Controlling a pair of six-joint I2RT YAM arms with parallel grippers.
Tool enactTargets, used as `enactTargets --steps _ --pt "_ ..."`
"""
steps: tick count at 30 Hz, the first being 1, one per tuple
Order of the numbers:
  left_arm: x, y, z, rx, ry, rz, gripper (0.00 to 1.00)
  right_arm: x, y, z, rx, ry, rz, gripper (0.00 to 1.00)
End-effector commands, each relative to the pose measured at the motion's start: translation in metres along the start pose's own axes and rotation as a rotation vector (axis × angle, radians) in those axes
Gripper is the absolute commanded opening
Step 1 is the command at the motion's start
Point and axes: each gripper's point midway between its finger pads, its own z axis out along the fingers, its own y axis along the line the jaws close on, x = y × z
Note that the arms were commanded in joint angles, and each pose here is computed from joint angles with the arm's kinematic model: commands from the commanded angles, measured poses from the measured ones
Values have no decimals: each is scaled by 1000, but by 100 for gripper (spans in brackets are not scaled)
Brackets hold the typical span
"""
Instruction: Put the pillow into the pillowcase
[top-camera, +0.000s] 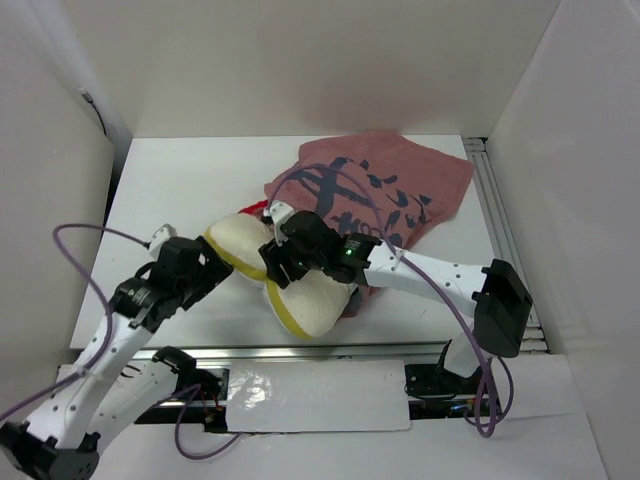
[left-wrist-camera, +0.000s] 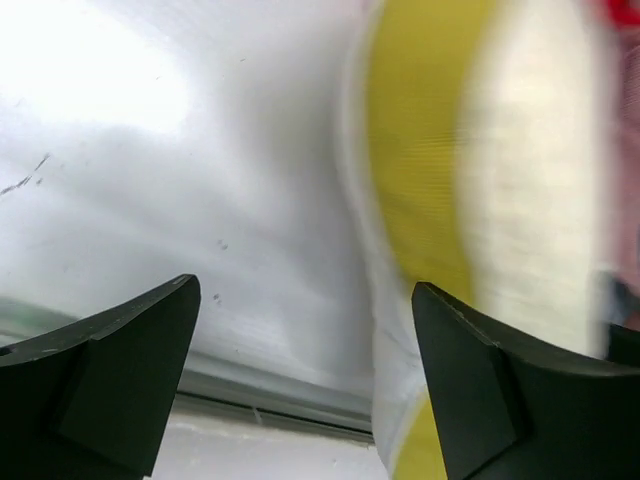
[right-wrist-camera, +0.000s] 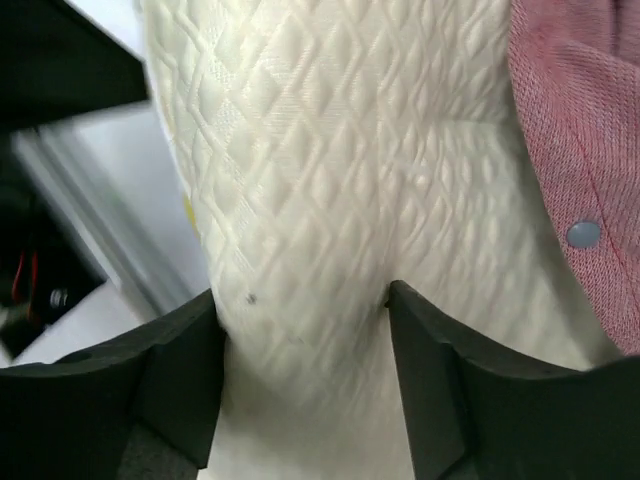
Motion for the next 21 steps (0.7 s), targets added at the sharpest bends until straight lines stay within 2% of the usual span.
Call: enactTargets --steps 1,2,5,8,10,11,13,14,15,17,21 --pt "4 33 -21 -84 -11 -66 100 10 25 0 -176 31 -77 71" --pt "7 36 -26 -55 -9 -54 100 11 27 -1 -208 35 -80 77" --pt "13 34 -25 7 2 -11 100 12 37 -13 -276 39 -103 82" --pt "18 1 -26 178 40 70 100 2 34 -32 -275 -7 -102 85" --pt "27 -11 -19 210 102 136 100 -1 25 -49 -251 -39 -45 89" --pt "23 -21 -18 247 91 188 100 -1 21 -55 -246 -48 -28 89" --pt "25 -36 -17 293 105 267 100 2 -4 -61 -149 -67 48 91" --pt "28 -54 -16 323 120 342 100 -1 -25 -75 -61 -99 155 93" --pt "26 -57 -17 333 112 340 100 1 -41 -75 1 -97 170 93" --pt "31 -71 -22 353 113 416 100 17 -70 -79 127 -76 304 94" --pt "38 -102 -25 377 119 531 99 79 -134 -96 379 69 522 93"
